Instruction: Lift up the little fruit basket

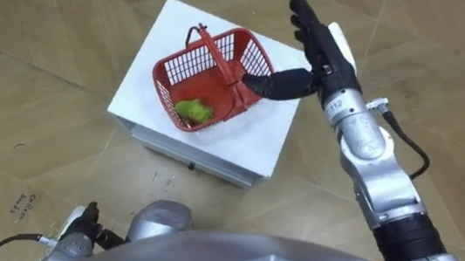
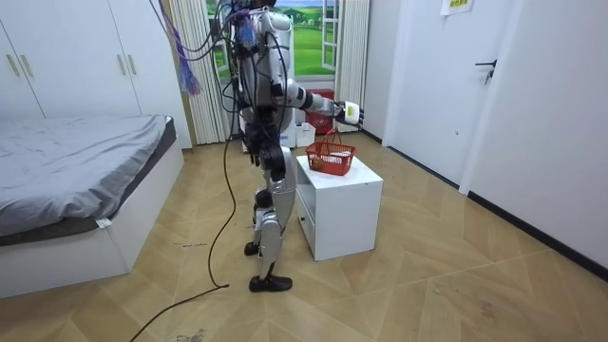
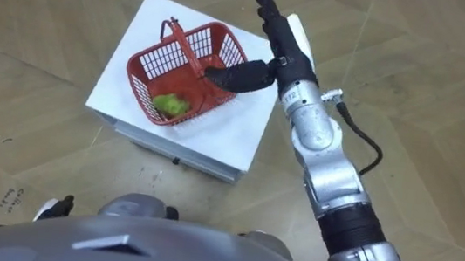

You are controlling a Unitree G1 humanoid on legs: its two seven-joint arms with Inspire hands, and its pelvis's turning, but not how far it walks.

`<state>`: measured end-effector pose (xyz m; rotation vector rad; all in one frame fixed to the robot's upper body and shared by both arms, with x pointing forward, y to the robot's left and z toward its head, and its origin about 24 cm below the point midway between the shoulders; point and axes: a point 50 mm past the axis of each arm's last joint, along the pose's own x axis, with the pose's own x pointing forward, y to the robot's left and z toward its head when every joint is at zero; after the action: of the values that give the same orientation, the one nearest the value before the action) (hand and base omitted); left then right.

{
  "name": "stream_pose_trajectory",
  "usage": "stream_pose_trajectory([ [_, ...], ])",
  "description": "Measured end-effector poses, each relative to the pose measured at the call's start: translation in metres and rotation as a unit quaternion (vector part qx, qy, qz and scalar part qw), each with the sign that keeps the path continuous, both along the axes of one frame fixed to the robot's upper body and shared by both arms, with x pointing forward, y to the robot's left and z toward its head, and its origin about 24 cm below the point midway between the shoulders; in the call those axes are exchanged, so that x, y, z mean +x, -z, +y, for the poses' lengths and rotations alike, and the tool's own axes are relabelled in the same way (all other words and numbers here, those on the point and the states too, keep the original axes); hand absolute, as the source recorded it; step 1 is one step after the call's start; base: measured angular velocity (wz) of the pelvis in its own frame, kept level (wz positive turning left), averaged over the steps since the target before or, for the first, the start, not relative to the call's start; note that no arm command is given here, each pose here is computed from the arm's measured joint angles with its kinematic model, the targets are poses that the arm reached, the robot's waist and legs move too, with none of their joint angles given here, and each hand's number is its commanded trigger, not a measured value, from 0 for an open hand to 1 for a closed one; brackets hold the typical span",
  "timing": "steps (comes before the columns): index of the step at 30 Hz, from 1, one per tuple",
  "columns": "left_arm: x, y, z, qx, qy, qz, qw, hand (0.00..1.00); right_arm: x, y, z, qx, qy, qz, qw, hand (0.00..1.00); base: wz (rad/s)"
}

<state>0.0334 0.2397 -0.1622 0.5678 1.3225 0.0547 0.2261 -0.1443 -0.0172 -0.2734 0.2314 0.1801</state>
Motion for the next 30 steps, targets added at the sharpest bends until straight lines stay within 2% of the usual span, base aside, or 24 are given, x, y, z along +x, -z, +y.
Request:
stream_pose_trajectory([
  [9, -0.007, -0.001, 0.006, 0.011, -0.023, 0.003, 1.0, 0.0, -0.012, 0.005, -0.046, -0.028, 0.113, 0.005, 0.993, 0.0, -0.13],
  [13, -0.023, -0.002, 0.009, 0.008, -0.037, 0.02, 0.999, 0.0, -0.016, 0.012, -0.073, -0.039, 0.176, 0.019, 0.983, 0.0, 0.02],
  [15, -0.028, -0.003, 0.012, 0.012, -0.044, 0.024, 0.999, 0.0, -0.027, 0.032, -0.086, -0.053, 0.202, 0.065, 0.976, 0.0, 0.17],
  [18, -0.028, -0.005, 0.017, 0.019, -0.052, 0.019, 0.998, 0.0, -0.062, 0.078, -0.106, -0.08, 0.238, 0.188, 0.949, 0.0, 0.14],
  [20, -0.029, -0.005, 0.018, 0.025, -0.046, 0.023, 0.998, 0.0, -0.103, 0.108, -0.117, -0.098, 0.257, 0.294, 0.915, 0.0, 0.05],
  [23, -0.028, -0.005, 0.019, 0.032, -0.035, 0.031, 0.998, 0.0, -0.148, 0.129, -0.12, -0.102, 0.261, 0.393, 0.876, 0.0, 0.0],
  [26, -0.027, -0.003, 0.014, 0.024, -0.041, 0.03, 0.998, 0.0, -0.169, 0.137, -0.118, -0.096, 0.256, 0.439, 0.856, 0.0, -0.04],
  [30, -0.025, -0.001, 0.006, 0.007, -0.032, 0.041, 0.999, 0.0, -0.177, 0.143, -0.108, -0.078, 0.239, 0.466, 0.848, 0.0, 0.0],
])
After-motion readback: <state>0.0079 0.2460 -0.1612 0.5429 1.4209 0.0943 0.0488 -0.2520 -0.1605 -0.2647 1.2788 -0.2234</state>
